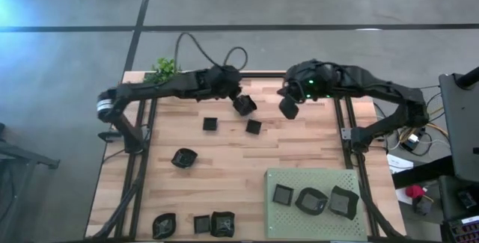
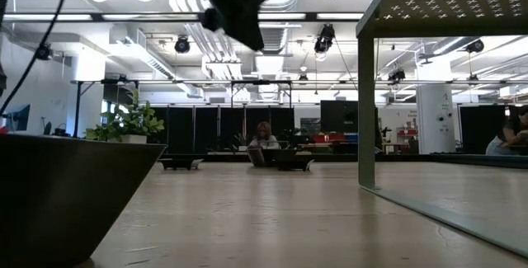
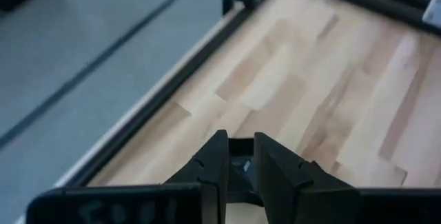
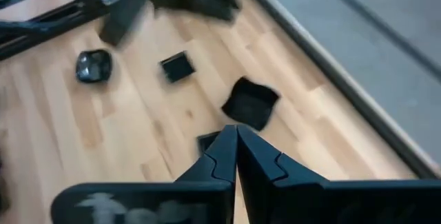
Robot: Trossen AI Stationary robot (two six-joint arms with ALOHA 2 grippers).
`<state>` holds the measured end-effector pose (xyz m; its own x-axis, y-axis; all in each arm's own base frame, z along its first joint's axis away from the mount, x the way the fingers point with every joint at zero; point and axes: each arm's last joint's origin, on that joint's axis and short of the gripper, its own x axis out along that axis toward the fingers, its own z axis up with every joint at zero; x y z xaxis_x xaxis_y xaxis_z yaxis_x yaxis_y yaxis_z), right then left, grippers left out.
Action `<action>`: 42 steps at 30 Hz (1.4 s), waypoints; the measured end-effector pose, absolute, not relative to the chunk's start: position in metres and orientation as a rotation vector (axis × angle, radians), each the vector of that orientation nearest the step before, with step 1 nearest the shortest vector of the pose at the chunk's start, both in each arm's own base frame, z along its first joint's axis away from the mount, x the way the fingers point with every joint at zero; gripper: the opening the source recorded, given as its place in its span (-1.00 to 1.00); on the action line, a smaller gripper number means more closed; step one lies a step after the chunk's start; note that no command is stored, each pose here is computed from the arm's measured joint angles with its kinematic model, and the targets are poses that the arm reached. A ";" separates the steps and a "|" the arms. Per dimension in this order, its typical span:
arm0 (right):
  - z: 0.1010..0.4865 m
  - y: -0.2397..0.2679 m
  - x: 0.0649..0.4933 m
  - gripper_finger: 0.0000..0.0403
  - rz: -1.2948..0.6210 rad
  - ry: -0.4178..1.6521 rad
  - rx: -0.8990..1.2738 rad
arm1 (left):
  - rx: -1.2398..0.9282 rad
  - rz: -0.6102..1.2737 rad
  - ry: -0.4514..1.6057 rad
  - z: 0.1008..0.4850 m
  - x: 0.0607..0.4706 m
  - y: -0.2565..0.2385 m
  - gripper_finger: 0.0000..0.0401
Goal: Pick & Place Mini shaped plates
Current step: Stack the distorted square plate on the stacked distorted square plates on the shelf
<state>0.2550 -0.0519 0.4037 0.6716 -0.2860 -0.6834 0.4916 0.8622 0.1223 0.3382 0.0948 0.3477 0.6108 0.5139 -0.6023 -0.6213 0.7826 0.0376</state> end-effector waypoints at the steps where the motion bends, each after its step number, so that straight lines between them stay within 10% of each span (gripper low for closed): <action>1: 0.398 -0.055 0.258 -0.96 -0.429 0.714 0.321 | -0.176 0.674 0.618 0.354 0.332 0.091 -0.68; 34: 0.232 -0.146 0.347 -0.96 -0.581 0.952 0.797 | -0.326 0.789 0.363 0.357 0.221 0.049 -0.68; 42: 0.211 -0.152 0.352 -0.69 -0.605 1.014 0.774 | -0.327 0.780 0.369 0.357 0.221 0.049 -0.68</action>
<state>0.3525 -0.1517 0.2109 0.4113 -0.0921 -0.9068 0.7547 0.5923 0.2821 0.2209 0.0485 0.3566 0.6533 0.6181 -0.4373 -0.7302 0.6669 -0.1483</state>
